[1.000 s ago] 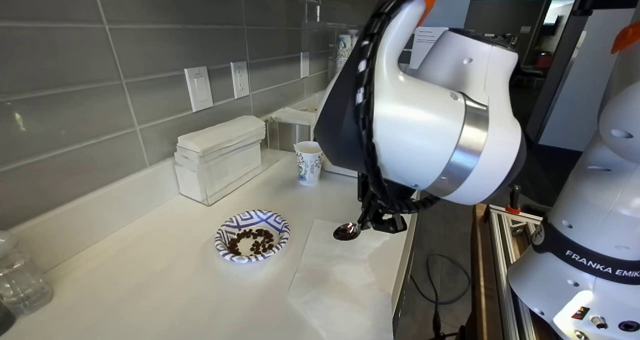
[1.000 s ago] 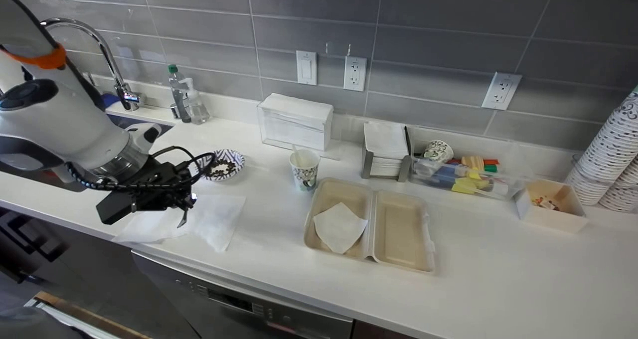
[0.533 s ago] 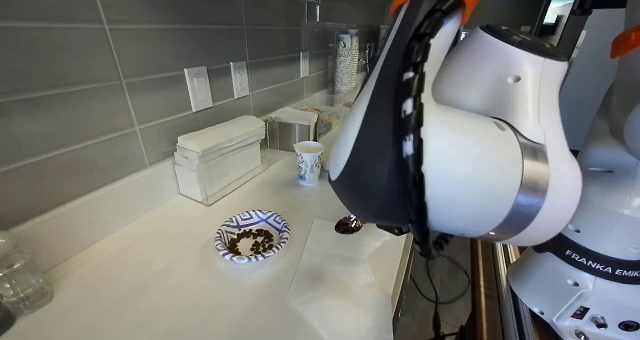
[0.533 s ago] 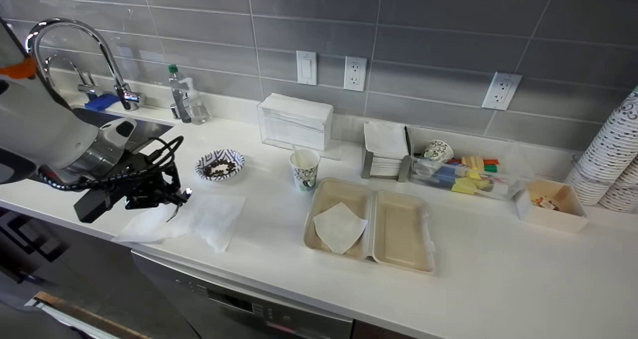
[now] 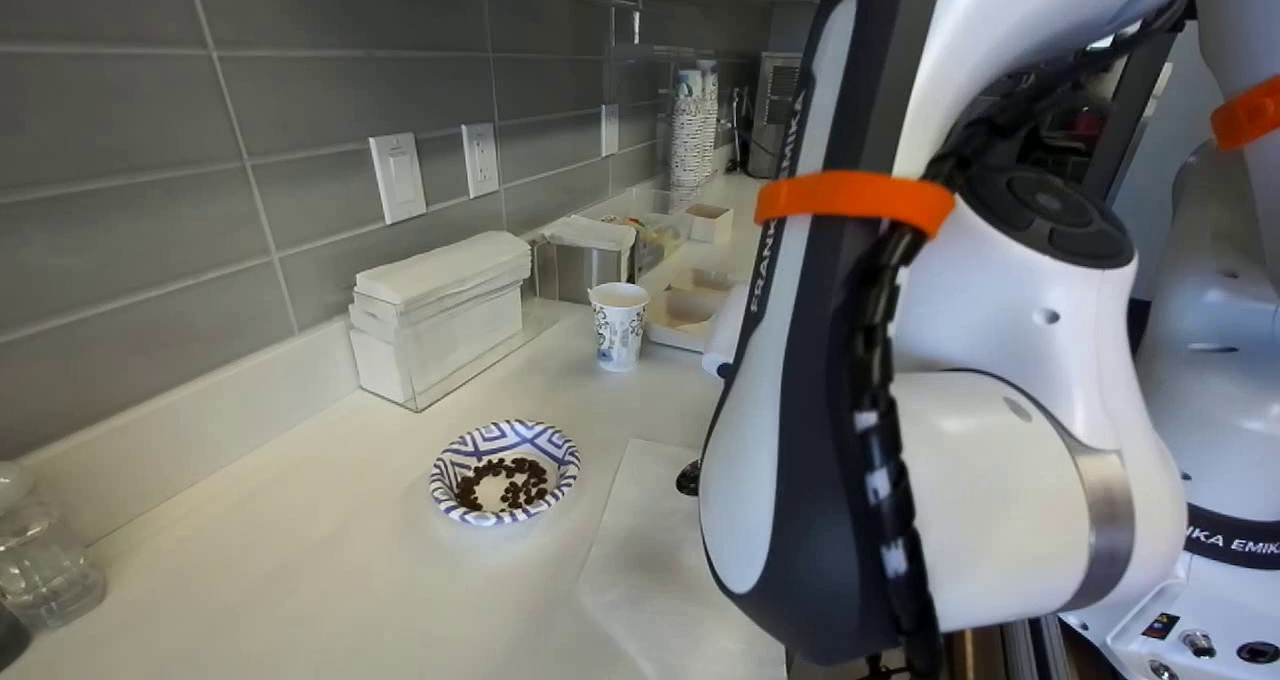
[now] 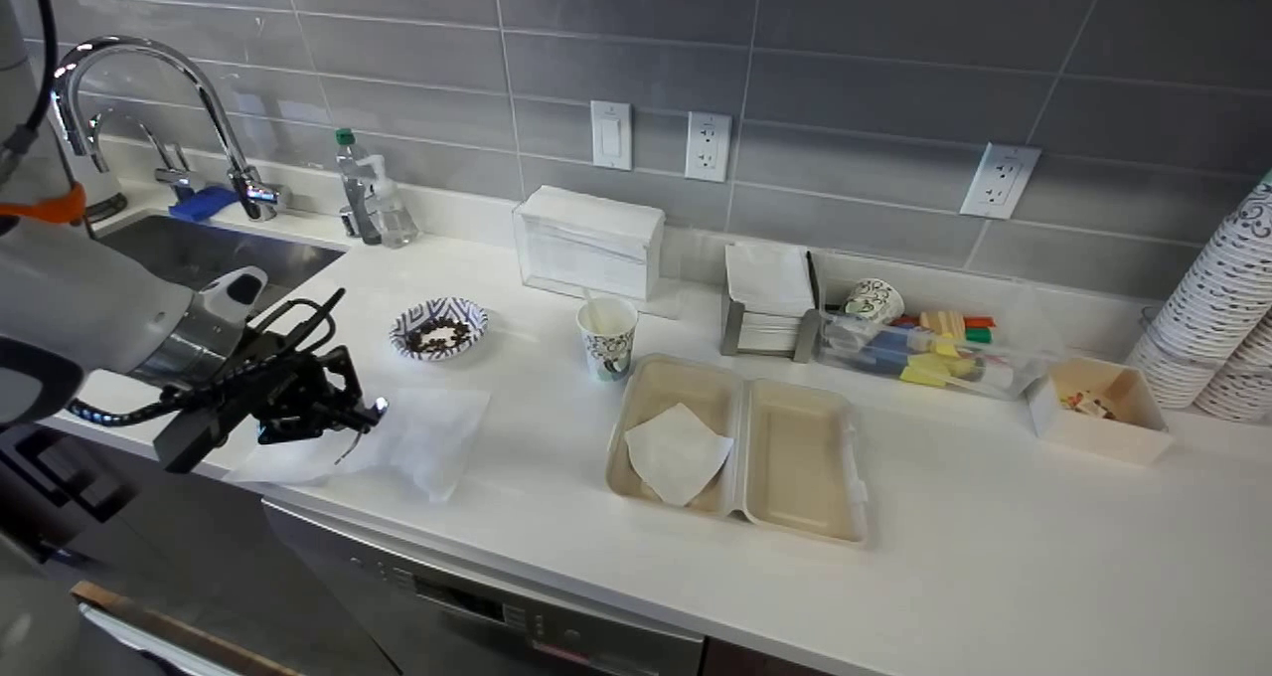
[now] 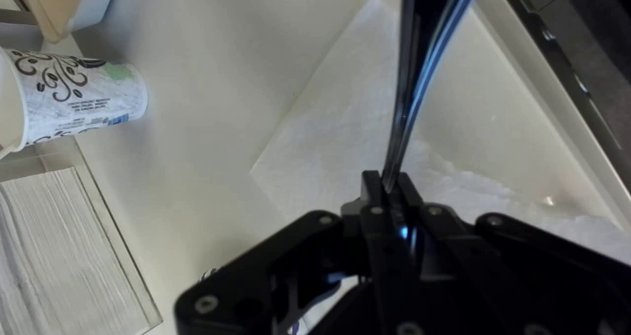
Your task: Use the spoon to transfer some contents from the plate into the cup
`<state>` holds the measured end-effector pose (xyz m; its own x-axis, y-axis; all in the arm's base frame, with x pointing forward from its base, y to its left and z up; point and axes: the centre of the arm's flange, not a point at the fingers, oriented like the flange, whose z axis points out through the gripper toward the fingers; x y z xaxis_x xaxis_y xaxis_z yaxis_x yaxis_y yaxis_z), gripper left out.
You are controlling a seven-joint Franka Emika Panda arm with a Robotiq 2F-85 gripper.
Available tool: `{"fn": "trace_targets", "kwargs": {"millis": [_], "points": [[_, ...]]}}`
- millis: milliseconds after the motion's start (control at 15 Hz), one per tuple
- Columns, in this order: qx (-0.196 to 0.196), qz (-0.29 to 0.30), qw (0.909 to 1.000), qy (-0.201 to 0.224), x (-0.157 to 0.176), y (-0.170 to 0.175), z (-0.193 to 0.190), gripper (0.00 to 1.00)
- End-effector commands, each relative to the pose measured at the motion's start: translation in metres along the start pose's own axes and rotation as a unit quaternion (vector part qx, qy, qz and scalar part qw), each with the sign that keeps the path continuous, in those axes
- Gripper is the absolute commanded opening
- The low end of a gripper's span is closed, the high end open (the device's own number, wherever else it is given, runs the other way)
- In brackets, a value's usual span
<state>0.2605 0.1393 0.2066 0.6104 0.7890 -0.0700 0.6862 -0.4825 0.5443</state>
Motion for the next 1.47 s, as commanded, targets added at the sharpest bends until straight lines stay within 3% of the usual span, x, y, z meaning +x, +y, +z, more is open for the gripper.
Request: {"fn": "trace_targets", "kwargs": {"millis": [0,800,1400], "points": [[-0.012,-0.007,0.9999,-0.003,0.015,-0.023,0.033,0.02],[-0.059,-0.005,0.9982,0.004,0.028,-0.024,0.047,0.02],[-0.139,-0.011,0.9897,-0.032,0.020,-0.024,0.030,0.02]]}}
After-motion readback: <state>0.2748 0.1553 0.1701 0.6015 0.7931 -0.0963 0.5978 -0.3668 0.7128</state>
